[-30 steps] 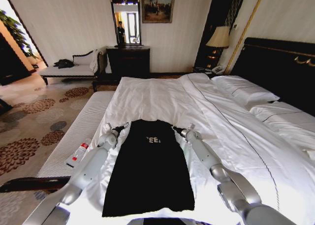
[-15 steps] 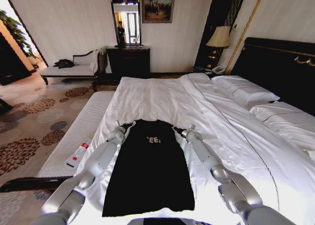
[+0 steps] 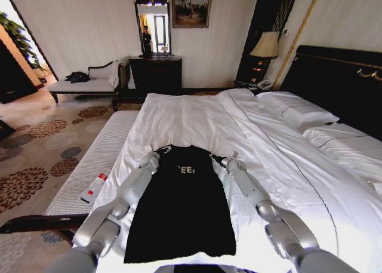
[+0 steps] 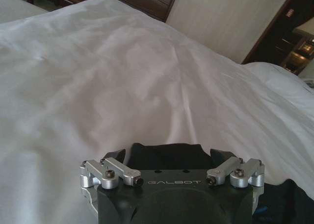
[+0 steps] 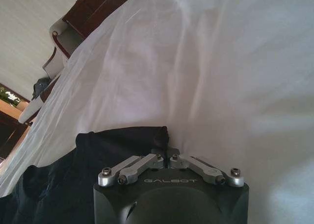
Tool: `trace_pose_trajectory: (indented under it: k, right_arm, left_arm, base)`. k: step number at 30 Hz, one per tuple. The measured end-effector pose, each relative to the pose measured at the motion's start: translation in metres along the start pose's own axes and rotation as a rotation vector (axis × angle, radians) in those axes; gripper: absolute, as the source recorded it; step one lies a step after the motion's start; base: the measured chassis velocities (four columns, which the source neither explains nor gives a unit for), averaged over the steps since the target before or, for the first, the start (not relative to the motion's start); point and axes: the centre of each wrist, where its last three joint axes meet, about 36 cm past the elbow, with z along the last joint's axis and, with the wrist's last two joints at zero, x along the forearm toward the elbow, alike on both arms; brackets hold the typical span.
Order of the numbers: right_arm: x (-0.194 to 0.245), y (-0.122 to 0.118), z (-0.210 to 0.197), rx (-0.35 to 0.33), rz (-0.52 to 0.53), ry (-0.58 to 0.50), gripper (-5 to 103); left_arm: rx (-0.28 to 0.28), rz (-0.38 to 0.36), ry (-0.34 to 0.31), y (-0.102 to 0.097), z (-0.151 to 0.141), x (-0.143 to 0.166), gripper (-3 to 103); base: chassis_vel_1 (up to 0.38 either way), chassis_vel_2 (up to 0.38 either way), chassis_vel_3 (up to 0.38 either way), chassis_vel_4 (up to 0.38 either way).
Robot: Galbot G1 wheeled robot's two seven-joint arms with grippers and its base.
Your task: Fold the clothes on the bed.
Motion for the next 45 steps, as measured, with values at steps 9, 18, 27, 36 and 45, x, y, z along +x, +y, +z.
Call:
trace_pose_trajectory:
  k: [9, 18, 27, 36, 45]
  right_arm:
    - [-0.001, 0.001, 0.0, 0.001, -0.002, -0.002, 1]
    - [0.003, -0.003, -0.001, 0.008, 0.004, -0.003, 1]
    - [0.003, -0.002, -0.001, 0.011, 0.003, -0.004, 1]
    - [0.003, -0.001, 0.0, 0.011, 0.002, -0.002, 1]
    - [0.003, -0.003, 0.0, 0.011, 0.003, -0.002, 1]
  left_arm:
    - [0.007, -0.01, 0.008, 0.002, -0.001, -0.004, 99]
    - [0.032, -0.017, 0.044, -0.011, 0.008, -0.017, 98]
    - [0.036, -0.043, 0.054, -0.005, 0.006, -0.017, 74]
    - [0.035, -0.043, 0.054, -0.009, 0.006, -0.018, 41]
    - [0.033, -0.043, 0.051, -0.01, 0.006, -0.018, 8]
  base:
    - [0.0, 0.0, 0.0, 0.0]
    - [0.0, 0.0, 0.0, 0.0]
    - [0.0, 0.0, 0.0, 0.0]
    - [0.0, 0.0, 0.0, 0.0]
    - [0.0, 0.0, 0.0, 0.0]
